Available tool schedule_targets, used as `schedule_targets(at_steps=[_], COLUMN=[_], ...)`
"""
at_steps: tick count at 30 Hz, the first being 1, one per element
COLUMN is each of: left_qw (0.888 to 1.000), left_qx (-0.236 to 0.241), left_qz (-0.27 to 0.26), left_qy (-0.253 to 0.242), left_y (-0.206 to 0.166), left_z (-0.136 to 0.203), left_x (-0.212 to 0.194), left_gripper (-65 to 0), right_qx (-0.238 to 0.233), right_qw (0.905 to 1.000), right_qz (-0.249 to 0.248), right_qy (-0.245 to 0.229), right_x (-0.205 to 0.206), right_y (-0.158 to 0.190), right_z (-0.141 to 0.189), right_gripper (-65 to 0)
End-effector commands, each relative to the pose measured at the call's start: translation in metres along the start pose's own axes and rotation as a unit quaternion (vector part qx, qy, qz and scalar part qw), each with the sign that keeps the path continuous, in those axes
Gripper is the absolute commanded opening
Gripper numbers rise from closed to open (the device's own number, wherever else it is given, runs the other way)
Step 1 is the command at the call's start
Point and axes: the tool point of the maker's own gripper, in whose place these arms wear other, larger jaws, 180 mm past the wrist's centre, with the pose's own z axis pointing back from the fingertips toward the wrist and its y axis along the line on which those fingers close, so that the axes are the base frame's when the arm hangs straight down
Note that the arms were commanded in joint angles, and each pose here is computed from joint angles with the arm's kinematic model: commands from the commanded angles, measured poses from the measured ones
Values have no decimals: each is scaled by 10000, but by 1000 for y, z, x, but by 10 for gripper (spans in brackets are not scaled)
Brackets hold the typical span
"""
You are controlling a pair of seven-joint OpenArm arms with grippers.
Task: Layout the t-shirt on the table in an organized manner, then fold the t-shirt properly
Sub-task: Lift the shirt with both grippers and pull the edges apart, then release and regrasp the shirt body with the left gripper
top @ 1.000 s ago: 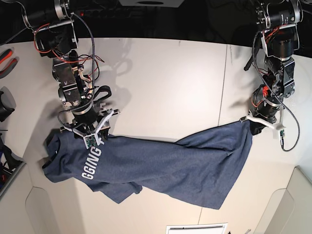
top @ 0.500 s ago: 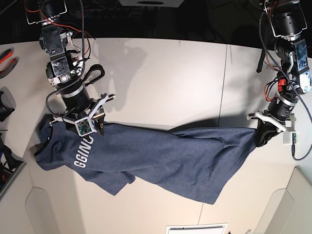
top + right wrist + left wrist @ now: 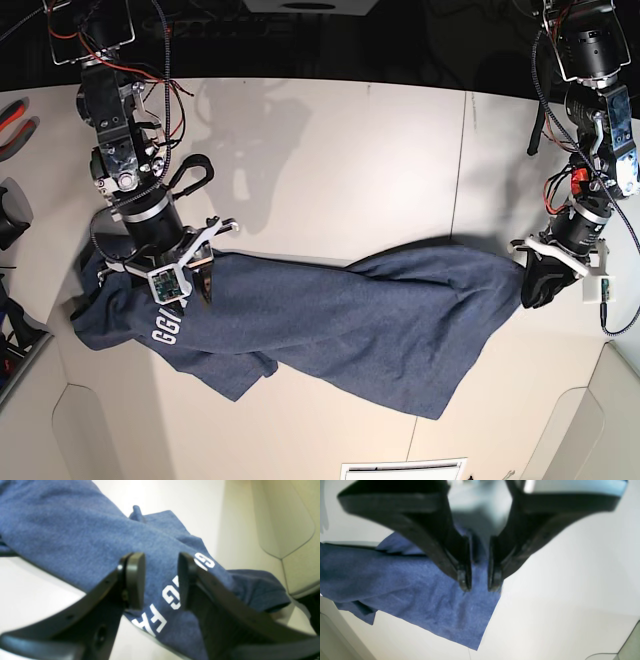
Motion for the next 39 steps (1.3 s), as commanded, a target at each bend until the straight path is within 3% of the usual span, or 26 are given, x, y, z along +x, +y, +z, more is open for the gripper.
schedule_targets(at_steps=[1,14,19,24,30,34,39], left_qw=[9994,9976,9961,9952,9939,9941,9870], left_qx=[-36,0,-216,-416,-426,-480,-692], left_qz=[-43,-72,-231,-748,-1021,-906,-1209], left_qy=[-336,-692,-825,-465,41,356,802], left_y=[0,-6,-22,-52,-69,-78,-94], left_z=[-2,-10,-27,-58,-113,-145,-166], left_x=[23,38,57,48,27,14,-4], left_gripper=[-499,-499,-499,-499,-499,-499,-499], right_qx=[-99,-45,27,48,73,59,180], right_qw=[9995,9992,9964,9948,9961,9952,9924], right_qz=[29,-167,-653,-843,-874,-906,-823], right_qy=[-287,-359,-533,-570,-95,357,899], right_x=[18,25,42,55,38,20,-3], right_y=[-9,4,16,20,14,8,22], right_z=[-2,-5,-15,-32,-72,-99,-119], right_gripper=[-436,-435,-436,-436,-436,-436,-436])
